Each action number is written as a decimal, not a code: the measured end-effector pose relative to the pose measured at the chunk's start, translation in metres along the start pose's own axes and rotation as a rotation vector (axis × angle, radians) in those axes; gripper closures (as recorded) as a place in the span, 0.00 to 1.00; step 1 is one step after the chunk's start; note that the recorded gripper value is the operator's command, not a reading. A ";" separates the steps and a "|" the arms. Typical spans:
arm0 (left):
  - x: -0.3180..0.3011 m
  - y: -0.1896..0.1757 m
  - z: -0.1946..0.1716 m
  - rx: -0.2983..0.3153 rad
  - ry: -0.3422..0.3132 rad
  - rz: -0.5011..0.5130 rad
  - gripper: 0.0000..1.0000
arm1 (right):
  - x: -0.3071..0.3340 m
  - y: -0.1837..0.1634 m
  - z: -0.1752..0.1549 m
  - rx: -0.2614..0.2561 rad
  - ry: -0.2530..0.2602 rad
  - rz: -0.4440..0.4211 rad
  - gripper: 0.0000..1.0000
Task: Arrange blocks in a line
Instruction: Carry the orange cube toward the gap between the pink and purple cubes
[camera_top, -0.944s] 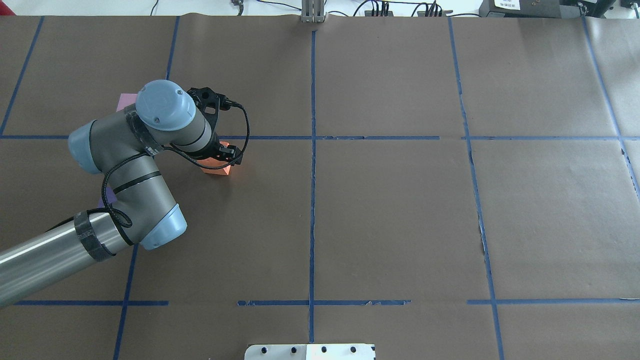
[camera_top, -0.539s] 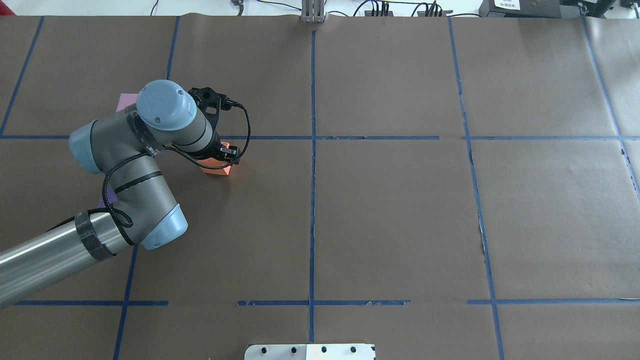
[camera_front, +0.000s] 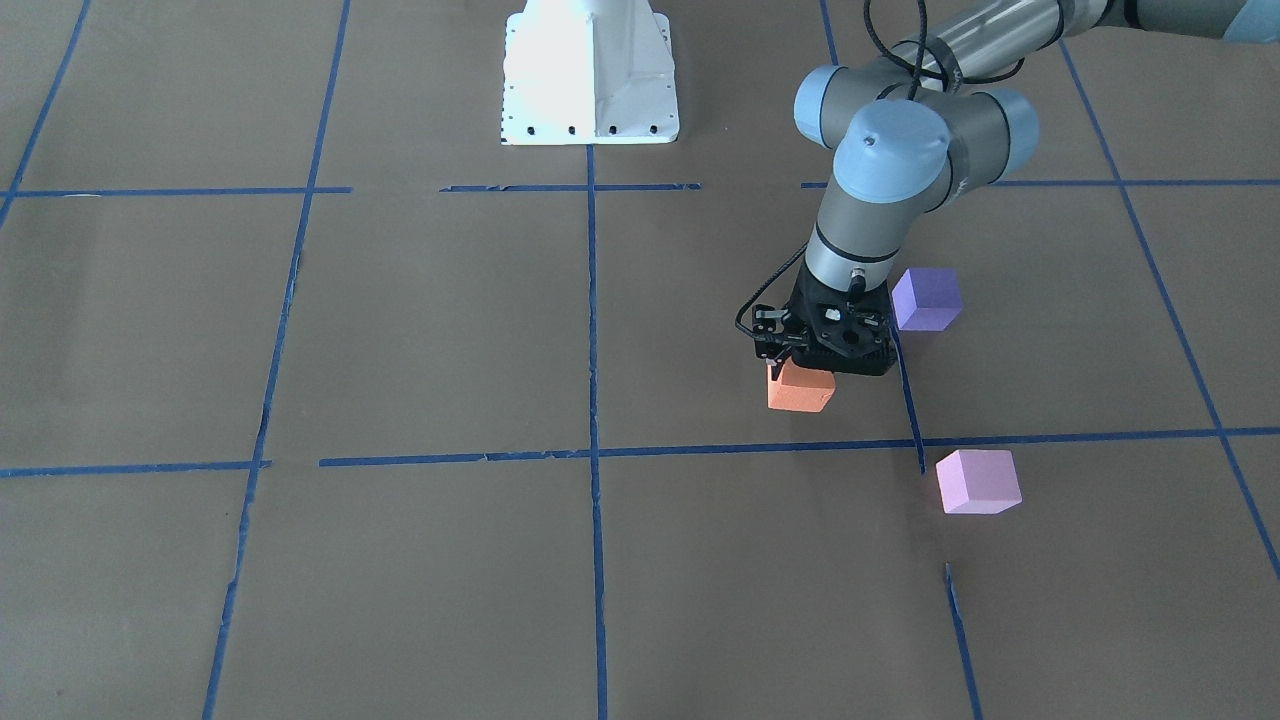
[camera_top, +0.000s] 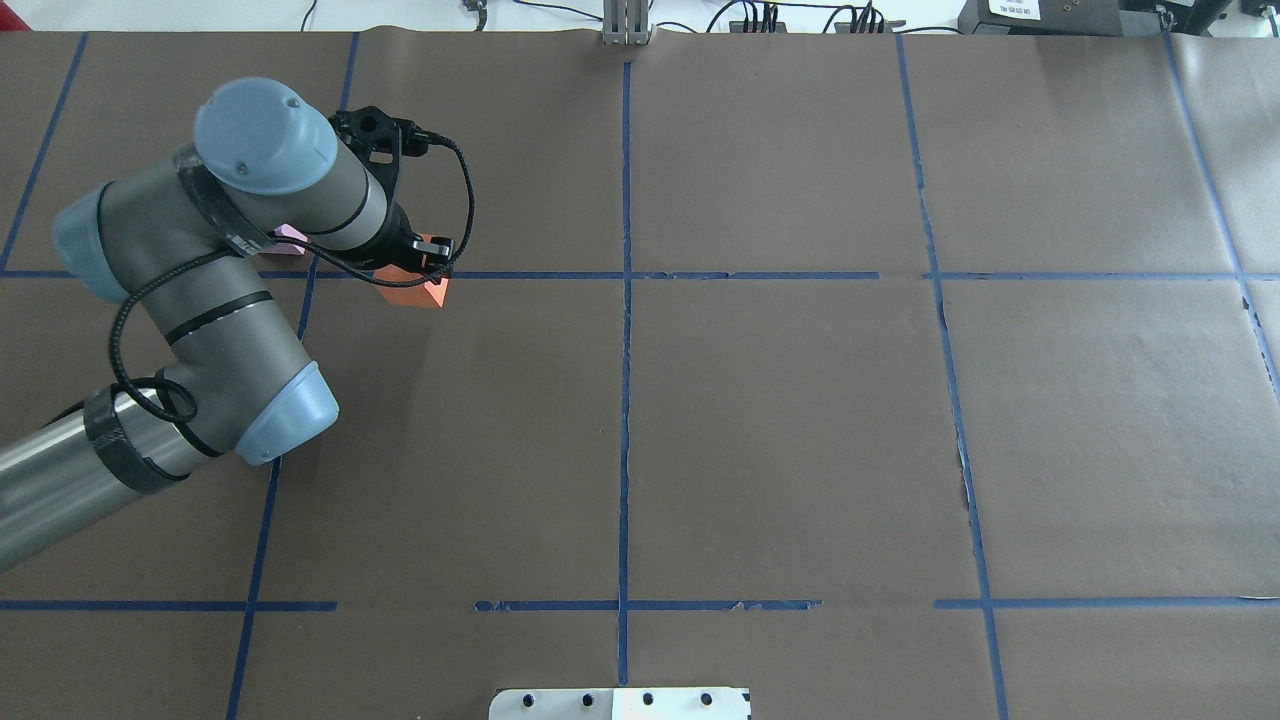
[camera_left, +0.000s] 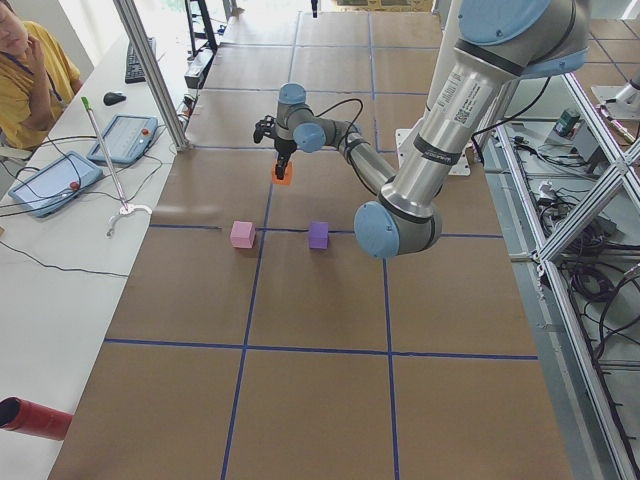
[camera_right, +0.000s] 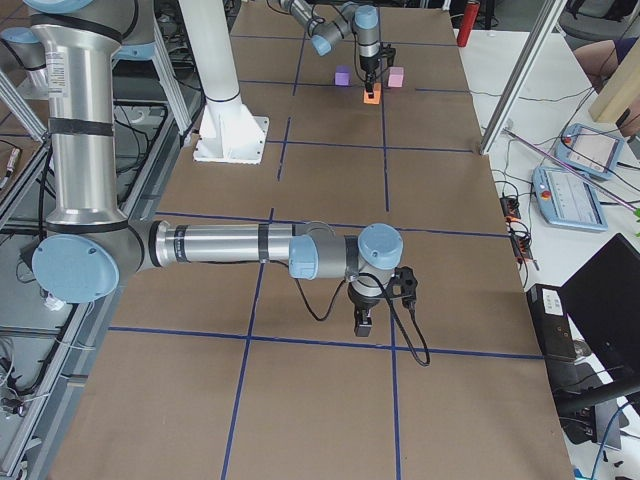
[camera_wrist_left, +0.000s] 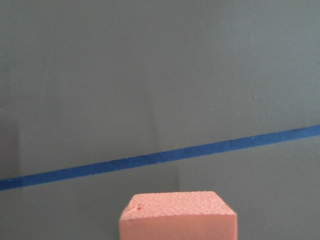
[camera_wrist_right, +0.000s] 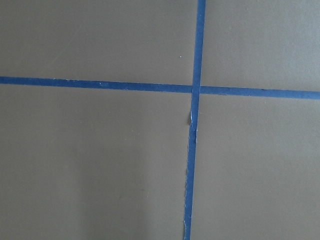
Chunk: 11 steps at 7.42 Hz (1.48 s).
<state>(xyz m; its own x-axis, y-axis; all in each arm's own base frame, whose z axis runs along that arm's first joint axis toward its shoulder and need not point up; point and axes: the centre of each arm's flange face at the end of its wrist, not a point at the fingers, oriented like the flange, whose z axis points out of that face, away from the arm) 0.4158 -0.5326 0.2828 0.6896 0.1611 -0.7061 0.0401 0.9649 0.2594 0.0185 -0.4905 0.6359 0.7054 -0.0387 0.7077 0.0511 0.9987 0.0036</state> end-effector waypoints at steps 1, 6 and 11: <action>-0.025 -0.004 -0.017 0.011 -0.001 0.008 0.94 | 0.000 0.000 0.000 0.000 0.000 0.000 0.00; -0.175 0.031 -0.018 -0.006 -0.057 0.010 0.87 | 0.000 0.000 0.000 0.000 0.000 0.000 0.00; -0.204 0.050 0.035 -0.119 0.026 -0.080 0.85 | 0.000 0.000 0.000 0.000 0.000 0.000 0.00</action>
<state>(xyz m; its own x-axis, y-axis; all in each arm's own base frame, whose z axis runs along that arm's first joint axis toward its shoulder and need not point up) 0.3024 -0.5242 0.4628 0.6682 0.0863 -0.7389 0.0075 0.9924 0.1227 0.0185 -0.4905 0.6360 0.7055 -0.0383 0.7077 0.0511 0.9987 0.0031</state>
